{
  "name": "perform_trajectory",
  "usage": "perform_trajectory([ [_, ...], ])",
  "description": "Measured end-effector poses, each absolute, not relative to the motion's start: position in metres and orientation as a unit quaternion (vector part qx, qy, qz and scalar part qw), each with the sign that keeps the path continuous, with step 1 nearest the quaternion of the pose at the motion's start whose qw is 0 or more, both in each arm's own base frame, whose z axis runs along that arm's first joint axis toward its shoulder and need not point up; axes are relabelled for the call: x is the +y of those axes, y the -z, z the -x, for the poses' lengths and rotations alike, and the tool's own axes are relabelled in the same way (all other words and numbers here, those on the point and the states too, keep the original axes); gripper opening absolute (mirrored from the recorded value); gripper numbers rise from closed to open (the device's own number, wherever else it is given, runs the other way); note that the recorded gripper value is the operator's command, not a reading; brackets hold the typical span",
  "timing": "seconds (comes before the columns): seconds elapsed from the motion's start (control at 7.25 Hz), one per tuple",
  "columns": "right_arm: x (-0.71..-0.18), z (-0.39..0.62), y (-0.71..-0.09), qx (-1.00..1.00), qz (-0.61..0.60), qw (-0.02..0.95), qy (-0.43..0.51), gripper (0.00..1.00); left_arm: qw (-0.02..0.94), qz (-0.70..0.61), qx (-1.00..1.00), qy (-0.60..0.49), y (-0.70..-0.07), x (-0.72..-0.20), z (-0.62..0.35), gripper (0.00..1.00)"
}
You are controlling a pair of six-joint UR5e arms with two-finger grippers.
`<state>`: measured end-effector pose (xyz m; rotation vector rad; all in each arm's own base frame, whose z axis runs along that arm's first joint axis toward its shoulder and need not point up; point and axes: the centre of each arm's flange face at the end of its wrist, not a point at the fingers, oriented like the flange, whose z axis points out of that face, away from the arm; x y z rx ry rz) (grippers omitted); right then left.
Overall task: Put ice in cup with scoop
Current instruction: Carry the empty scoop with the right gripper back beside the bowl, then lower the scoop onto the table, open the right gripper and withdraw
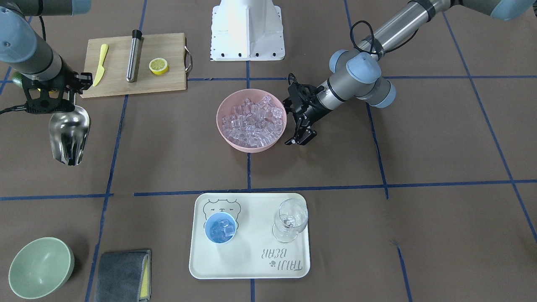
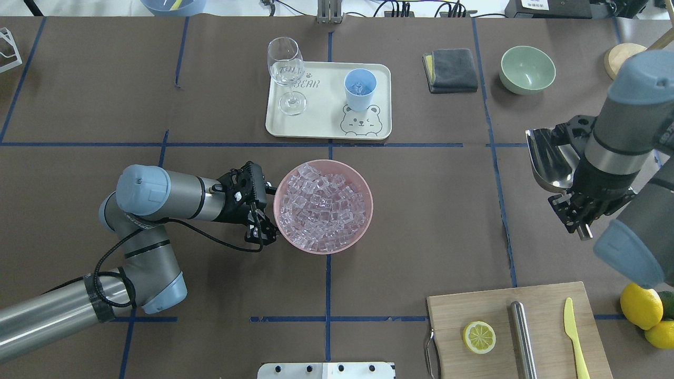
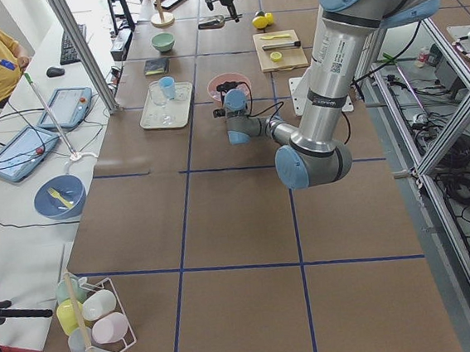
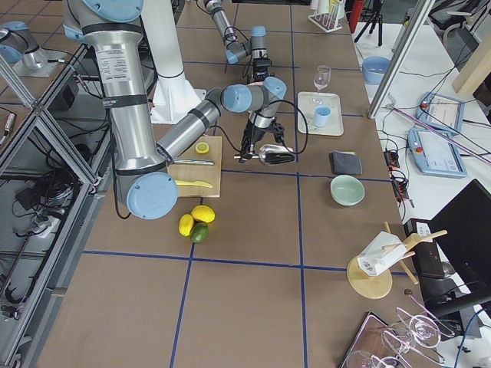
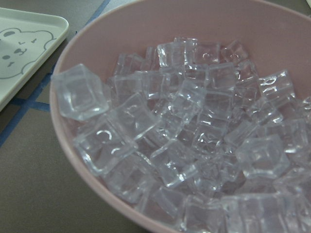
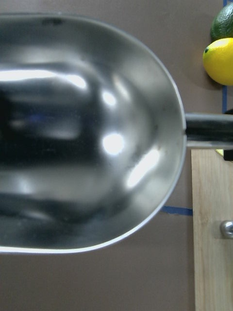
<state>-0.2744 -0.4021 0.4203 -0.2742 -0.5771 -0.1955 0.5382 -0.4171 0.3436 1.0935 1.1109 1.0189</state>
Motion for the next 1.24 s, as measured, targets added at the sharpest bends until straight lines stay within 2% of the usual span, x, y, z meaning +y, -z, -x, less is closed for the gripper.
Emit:
perform_trajectory([
  [0.28,-0.377,0.317,-0.46,-0.275,0.138,0.95,0.059,0.0,0.597,-0.471,0.479,-0.439,-0.344,-0.417,-0.538,1.0],
  [0.69,-0.361,0.354,-0.489,-0.271,0.137,0.951,0.055,0.0,0.597,-0.471,0.479,-0.439,-0.343,-0.417,-0.538,1.0],
  [0.83,-0.36,0.358,-0.492,-0.269,0.138,0.952,0.057,0.15,0.597,-0.471,0.479,-0.439,-0.344,-0.417,-0.538,1.0],
  [0.97,-0.36,0.361,-0.493,-0.268,0.138,0.952,0.059,0.66,0.597,-0.471,0.478,-0.439,-0.344,-0.417,-0.538,1.0],
  [1.1,-0.36,0.363,-0.492,-0.268,0.137,0.952,0.06,1.0,0.597,-0.471,0.478,-0.439,-0.344,-0.417,-0.538,1.0],
  [1.24,-0.361,0.364,-0.492,-0.269,0.137,0.952,0.059,1.0,0.597,-0.471,0.478,-0.439,-0.344,-0.417,-0.538,1.0],
])
